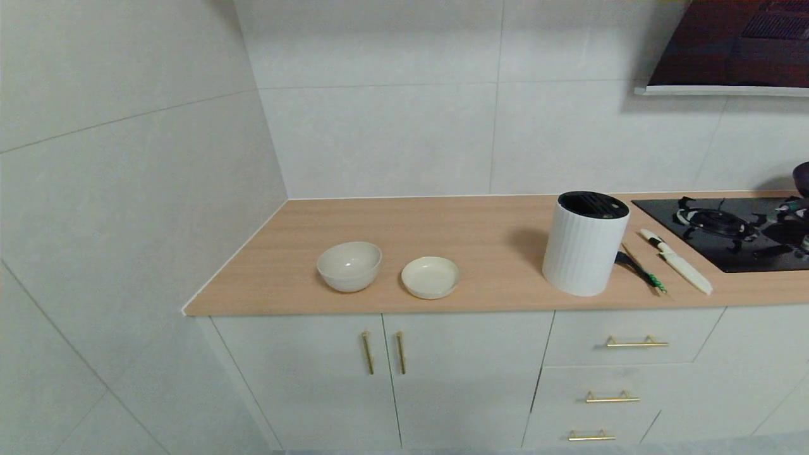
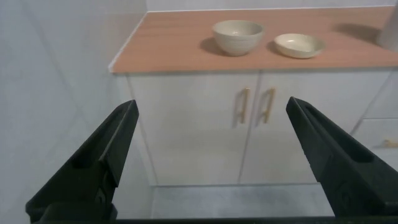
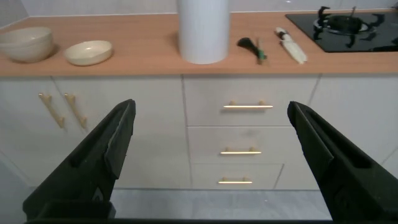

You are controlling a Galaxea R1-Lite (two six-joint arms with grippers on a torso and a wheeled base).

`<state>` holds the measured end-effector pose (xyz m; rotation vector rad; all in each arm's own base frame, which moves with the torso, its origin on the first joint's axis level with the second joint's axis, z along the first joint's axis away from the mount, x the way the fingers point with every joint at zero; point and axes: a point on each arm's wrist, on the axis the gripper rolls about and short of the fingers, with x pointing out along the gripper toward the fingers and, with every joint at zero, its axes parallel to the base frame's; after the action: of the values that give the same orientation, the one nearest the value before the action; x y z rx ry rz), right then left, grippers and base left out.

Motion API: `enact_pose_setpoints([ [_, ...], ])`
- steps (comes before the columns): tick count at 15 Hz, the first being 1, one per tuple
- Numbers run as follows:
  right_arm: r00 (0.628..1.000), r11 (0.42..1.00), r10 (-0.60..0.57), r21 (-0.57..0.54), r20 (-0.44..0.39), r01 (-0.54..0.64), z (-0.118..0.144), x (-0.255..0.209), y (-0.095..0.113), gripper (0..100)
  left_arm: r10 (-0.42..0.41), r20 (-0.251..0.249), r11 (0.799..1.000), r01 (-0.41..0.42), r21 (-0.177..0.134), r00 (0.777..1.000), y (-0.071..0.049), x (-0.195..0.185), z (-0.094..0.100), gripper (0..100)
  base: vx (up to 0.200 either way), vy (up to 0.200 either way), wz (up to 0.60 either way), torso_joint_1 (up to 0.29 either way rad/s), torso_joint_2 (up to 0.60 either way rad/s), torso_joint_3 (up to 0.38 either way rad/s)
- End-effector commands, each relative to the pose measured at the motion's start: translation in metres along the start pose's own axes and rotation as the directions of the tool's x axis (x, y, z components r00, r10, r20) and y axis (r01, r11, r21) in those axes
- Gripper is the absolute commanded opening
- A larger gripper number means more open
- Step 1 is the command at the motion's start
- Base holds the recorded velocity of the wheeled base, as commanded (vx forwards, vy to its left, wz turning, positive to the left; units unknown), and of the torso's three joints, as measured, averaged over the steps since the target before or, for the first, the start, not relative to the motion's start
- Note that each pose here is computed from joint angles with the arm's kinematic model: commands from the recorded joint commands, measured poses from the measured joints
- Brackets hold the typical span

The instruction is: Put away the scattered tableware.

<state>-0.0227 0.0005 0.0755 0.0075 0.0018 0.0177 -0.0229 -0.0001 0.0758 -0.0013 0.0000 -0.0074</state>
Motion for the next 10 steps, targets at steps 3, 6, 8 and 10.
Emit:
enact_pose_setpoints([
  [3, 1.000, 1.000, 0.001, 0.000, 0.000, -0.001, 0.0000, 0.0000, 0.0000, 100, 0.000, -0.002, 1.000, 0.000, 0.000, 1.000, 0.0000, 0.0001, -0.0005, 100, 0.000, 0.200, 0.00, -0.004, 0.00, 0.005],
  [6, 1.000, 1.000, 0.001, 0.000, 0.000, -0.001, 0.0000, 0.0000, 0.0000, 100, 0.001, 0.000, 1.000, -0.001, 0.000, 1.000, 0.0000, 0.0000, 0.0000, 100, 0.000, 0.200, 0.00, 0.002, 0.00, 0.004],
  [8, 1.000, 1.000, 0.001, 0.002, 0.000, -0.001, 0.0000, 0.0000, 0.0000, 100, 0.000, -0.002, 1.000, 0.000, 0.000, 1.000, 0.0000, 0.0001, -0.0005, 100, 0.000, 0.100, 0.00, 0.001, 0.00, -0.001],
  [10, 1.000, 1.000, -0.001, 0.002, 0.000, 0.001, 0.0000, 0.0000, 0.0000, 100, 0.000, 0.000, 1.000, 0.000, 0.001, 1.000, 0.0000, 0.0000, 0.0000, 100, 0.000, 0.000, 0.00, 0.000, 0.00, 0.000],
])
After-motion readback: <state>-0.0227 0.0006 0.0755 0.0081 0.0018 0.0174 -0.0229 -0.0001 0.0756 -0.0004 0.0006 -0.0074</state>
